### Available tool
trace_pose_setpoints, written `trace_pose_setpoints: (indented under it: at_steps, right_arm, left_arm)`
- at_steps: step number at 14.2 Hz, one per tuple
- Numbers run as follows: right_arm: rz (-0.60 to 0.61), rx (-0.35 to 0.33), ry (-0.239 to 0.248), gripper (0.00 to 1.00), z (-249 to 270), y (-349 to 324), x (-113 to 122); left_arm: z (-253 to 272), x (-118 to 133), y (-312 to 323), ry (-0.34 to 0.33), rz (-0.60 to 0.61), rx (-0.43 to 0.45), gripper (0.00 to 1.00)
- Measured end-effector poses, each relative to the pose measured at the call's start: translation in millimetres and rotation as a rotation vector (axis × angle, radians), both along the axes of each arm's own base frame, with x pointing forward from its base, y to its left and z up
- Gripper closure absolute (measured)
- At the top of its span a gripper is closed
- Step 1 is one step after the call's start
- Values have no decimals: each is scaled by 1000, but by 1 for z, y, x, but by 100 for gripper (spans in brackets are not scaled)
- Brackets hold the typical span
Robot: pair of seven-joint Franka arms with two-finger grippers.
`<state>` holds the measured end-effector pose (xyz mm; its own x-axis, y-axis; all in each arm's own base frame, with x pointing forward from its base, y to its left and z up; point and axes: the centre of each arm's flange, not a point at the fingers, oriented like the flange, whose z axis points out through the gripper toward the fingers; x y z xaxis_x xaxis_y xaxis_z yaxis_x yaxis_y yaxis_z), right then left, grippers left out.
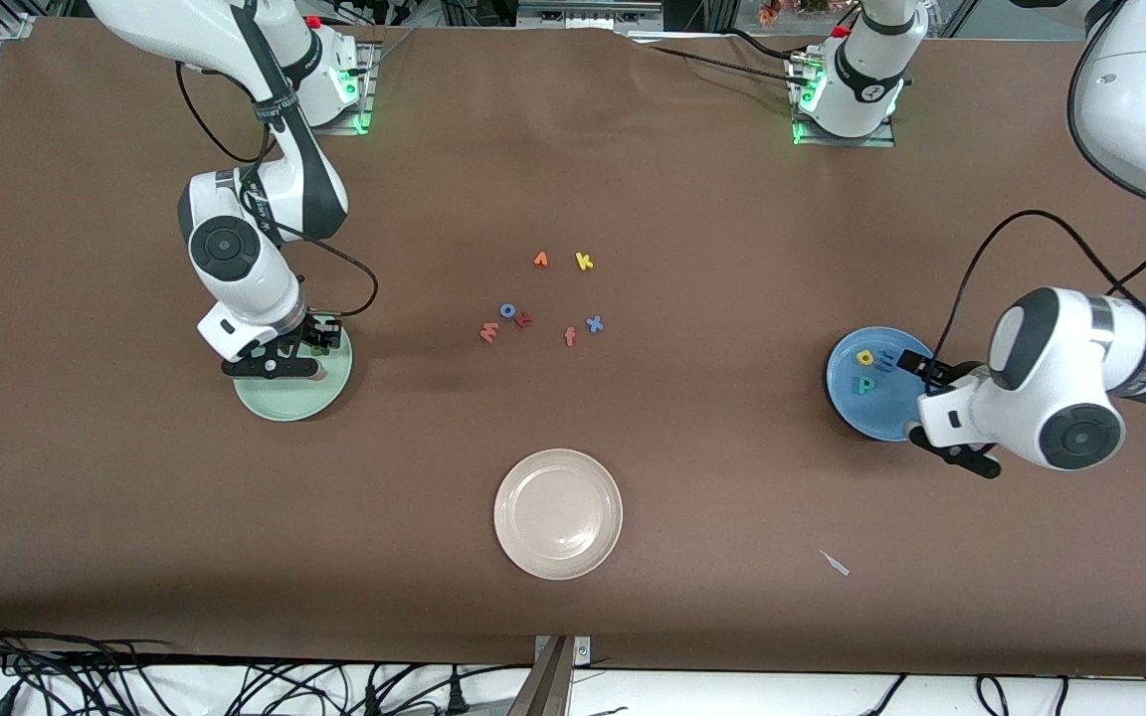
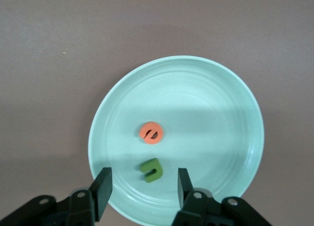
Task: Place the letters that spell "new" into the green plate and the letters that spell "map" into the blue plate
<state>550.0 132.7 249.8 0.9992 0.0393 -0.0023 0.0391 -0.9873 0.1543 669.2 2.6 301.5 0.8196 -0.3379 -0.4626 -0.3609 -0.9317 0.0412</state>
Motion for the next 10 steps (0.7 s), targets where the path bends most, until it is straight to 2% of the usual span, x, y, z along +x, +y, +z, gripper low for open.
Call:
trace_pose_setpoints:
  at_steps: [3, 6, 10]
  right_arm:
    - [-64, 23, -8, 35, 0, 22, -6]
    - [-182, 61, -28, 34, -2, 84, -25]
    - [-316, 123, -64, 31, -1, 154, -53]
  left_arm:
    - [21, 2, 22, -38, 102, 42, 0]
    - [65, -9, 51, -86, 183, 78, 0]
    - [142, -45, 80, -231, 339, 33, 0]
